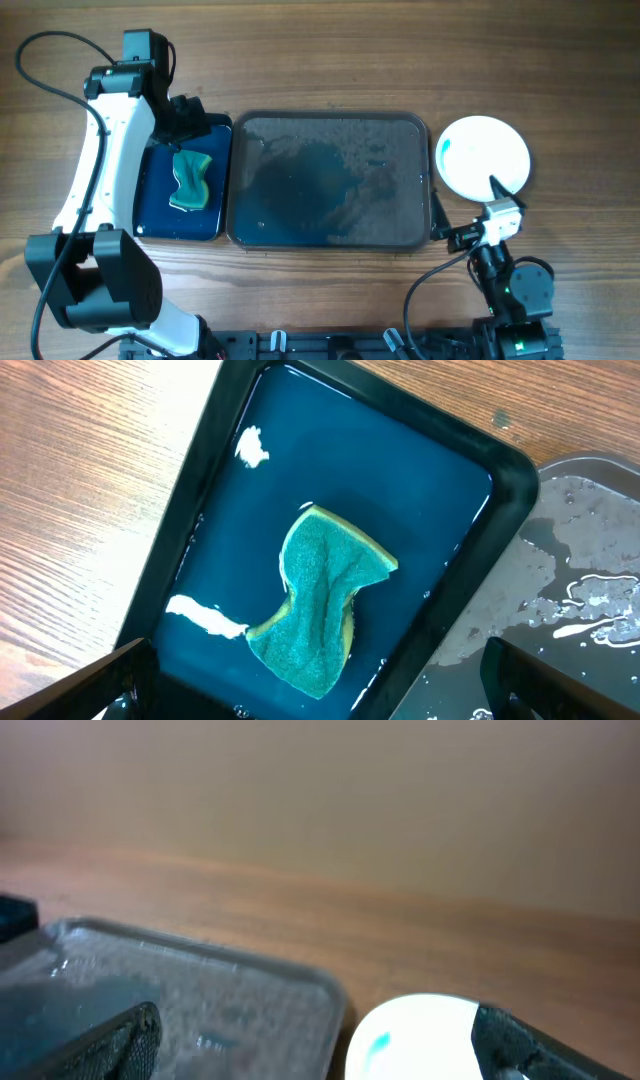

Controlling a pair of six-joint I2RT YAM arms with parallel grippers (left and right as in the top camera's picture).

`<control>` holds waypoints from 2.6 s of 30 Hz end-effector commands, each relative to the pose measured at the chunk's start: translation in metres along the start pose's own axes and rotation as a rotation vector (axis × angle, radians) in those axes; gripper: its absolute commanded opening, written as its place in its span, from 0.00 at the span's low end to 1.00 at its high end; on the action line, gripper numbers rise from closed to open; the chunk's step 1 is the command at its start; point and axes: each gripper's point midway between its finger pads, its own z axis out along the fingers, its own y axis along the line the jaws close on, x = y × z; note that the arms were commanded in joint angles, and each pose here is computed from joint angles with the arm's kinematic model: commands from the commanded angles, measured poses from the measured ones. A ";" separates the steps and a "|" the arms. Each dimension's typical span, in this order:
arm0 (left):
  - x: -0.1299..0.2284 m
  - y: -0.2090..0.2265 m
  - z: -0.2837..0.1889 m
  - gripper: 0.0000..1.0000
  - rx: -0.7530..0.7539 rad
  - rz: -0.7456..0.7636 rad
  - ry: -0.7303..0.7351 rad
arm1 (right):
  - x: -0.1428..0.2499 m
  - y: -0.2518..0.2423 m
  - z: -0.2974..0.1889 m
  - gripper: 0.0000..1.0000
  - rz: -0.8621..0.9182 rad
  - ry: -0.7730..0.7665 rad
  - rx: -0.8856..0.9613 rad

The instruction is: Clean dirty plates on tray and stack at the side

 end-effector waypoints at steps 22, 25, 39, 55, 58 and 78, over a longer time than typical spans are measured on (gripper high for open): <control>-0.004 0.004 -0.006 1.00 -0.016 0.005 -0.020 | -0.011 0.009 -0.004 1.00 0.001 -0.051 -0.048; -0.004 0.006 -0.006 1.00 -0.023 0.004 -0.023 | -0.011 0.009 -0.004 1.00 0.001 -0.051 -0.048; -0.027 -0.015 -0.108 1.00 0.347 -0.018 -0.700 | -0.011 0.009 -0.004 1.00 0.001 -0.051 -0.048; 0.105 0.021 -0.064 1.00 0.427 -0.016 -1.151 | -0.011 0.009 -0.004 1.00 0.001 -0.051 -0.048; 0.110 0.021 -0.056 1.00 0.412 0.002 -1.170 | -0.011 0.009 -0.004 1.00 0.001 -0.051 -0.048; 0.116 0.019 -0.050 1.00 0.427 0.026 -1.225 | -0.011 0.009 -0.003 1.00 0.001 -0.050 -0.048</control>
